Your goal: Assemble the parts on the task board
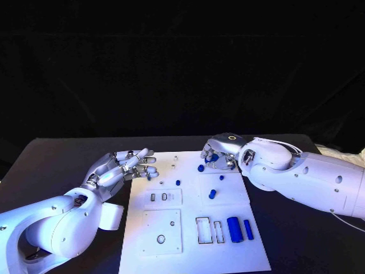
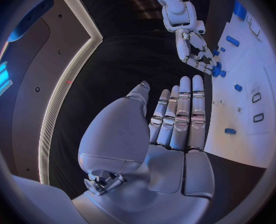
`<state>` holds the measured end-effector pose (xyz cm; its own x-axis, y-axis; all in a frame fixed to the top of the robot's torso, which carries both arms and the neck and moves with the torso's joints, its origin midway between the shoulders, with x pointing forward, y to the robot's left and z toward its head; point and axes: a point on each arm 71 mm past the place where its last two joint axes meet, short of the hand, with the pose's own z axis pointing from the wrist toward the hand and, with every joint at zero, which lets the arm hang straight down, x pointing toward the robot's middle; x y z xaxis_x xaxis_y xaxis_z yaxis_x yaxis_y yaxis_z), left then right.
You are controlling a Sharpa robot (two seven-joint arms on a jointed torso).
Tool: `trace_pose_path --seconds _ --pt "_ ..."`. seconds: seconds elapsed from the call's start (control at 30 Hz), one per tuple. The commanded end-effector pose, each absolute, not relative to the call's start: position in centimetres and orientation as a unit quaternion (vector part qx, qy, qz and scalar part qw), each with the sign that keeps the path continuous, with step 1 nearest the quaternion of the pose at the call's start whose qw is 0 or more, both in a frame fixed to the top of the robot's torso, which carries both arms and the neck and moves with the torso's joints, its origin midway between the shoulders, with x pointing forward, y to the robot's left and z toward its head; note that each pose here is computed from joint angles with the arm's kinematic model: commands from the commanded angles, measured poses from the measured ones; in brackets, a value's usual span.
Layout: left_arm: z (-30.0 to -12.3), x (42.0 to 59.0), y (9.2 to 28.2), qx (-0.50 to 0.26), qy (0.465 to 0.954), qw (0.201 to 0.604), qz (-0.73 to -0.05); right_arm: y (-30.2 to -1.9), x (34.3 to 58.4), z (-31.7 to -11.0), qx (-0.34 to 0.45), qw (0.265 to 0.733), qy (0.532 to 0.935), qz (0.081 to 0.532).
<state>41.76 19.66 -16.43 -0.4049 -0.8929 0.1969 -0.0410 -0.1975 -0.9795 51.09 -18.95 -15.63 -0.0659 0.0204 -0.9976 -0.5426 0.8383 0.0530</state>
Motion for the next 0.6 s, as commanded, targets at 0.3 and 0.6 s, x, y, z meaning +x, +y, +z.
trace_pose_path --seconds 0.3,0.6 --pt "-16.3 41.7 19.5 -0.432 0.540 0.320 -0.647 -18.3 51.4 -16.1 -0.218 0.643 0.710 0.187" --pt "-16.3 41.7 19.6 -0.433 0.541 0.320 -0.646 -17.7 51.4 -16.4 -0.225 0.637 0.713 0.191"
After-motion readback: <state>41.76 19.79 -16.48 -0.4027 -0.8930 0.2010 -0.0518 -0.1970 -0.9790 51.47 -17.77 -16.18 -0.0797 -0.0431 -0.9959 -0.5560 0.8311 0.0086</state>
